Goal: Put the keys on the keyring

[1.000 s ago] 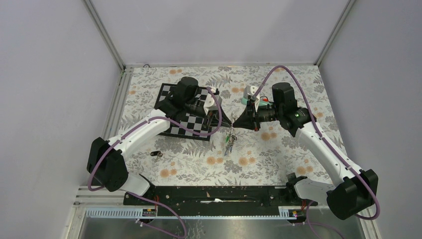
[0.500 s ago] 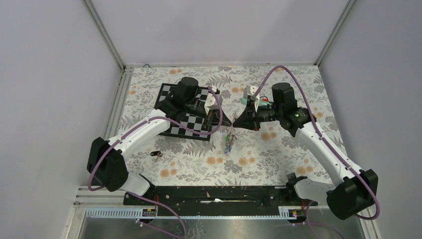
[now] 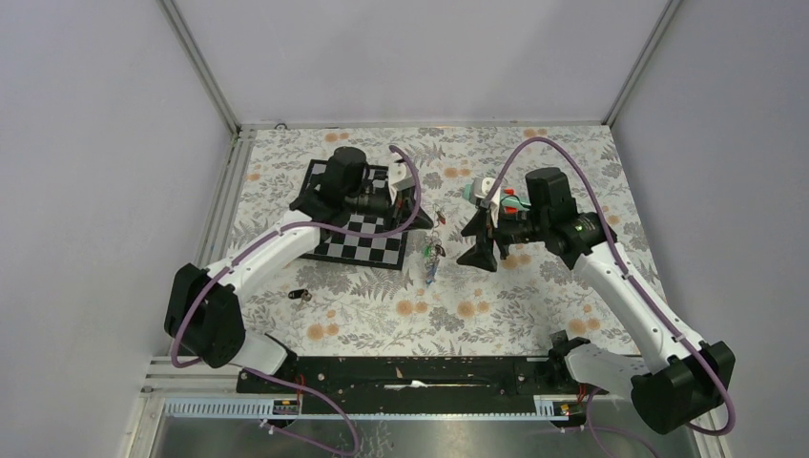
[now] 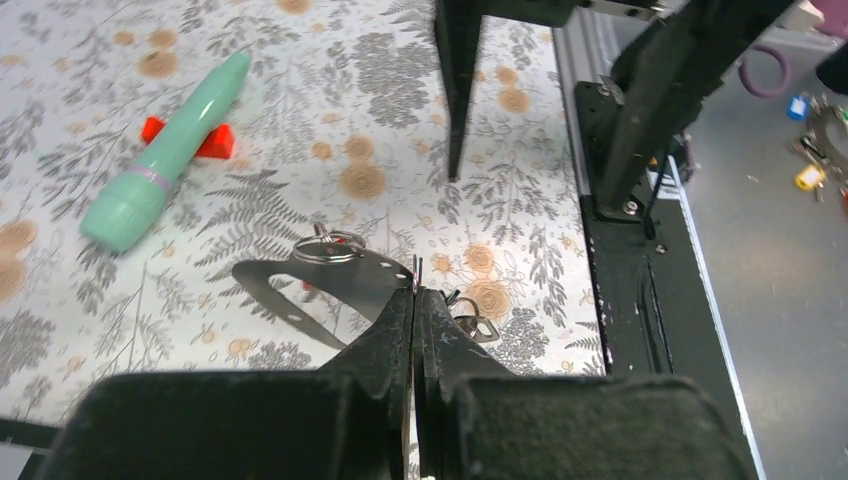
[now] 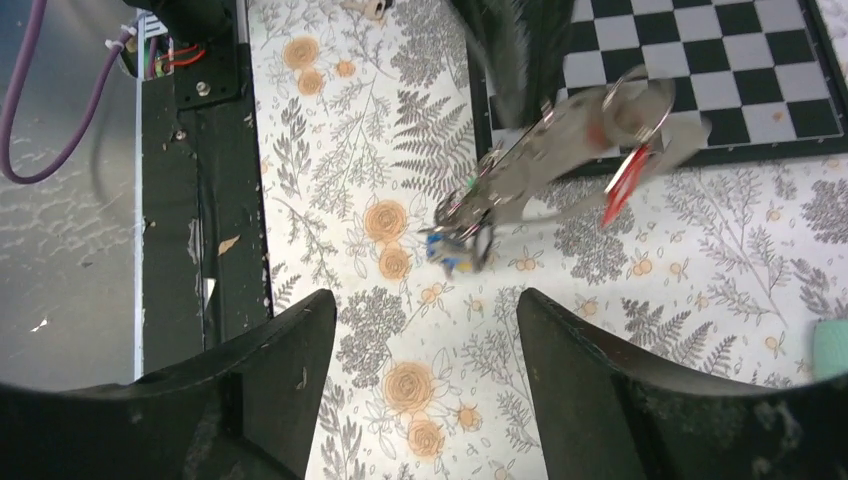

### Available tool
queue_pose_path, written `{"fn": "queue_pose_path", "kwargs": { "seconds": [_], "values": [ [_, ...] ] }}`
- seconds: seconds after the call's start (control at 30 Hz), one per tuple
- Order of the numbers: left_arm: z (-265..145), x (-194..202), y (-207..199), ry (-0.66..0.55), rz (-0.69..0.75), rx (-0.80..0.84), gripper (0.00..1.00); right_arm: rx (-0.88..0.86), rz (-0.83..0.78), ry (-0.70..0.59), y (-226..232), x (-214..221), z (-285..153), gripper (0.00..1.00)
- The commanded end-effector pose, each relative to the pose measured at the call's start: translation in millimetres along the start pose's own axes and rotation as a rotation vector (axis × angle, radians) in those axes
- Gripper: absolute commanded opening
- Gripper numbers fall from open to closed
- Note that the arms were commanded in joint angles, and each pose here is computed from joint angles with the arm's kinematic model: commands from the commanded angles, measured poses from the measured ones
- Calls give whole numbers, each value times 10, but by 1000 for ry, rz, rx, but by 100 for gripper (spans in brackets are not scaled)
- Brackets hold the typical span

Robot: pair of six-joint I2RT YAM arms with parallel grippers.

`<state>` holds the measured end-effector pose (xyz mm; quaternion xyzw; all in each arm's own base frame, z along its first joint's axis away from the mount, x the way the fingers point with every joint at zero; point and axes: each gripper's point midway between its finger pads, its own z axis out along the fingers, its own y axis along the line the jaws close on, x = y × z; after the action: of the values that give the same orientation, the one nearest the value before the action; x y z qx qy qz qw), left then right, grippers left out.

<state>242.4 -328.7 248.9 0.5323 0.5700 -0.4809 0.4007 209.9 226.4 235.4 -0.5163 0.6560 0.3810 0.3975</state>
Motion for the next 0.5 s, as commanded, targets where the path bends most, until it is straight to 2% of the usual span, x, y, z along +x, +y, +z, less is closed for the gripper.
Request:
{"fn": "queue_pose_path", "kwargs": {
  "seconds": [0.0, 0.17, 0.3, 0.47],
  "values": [
    [-167, -411, 137, -109, -2, -115, 0, 13, -16, 34, 44, 15, -85, 73],
    [-386, -584, 328, -194, -107, -172, 0, -21, -50, 92, 135, 38, 173, 69],
    [-809, -711, 654, -271, -165, -287, 0, -94, -102, 116, 252, 49, 474, 67],
    [-1207, -794, 991, -251, -164, -434, 0, -168, -178, 123, 413, -11, 903, 66]
  ]
}}
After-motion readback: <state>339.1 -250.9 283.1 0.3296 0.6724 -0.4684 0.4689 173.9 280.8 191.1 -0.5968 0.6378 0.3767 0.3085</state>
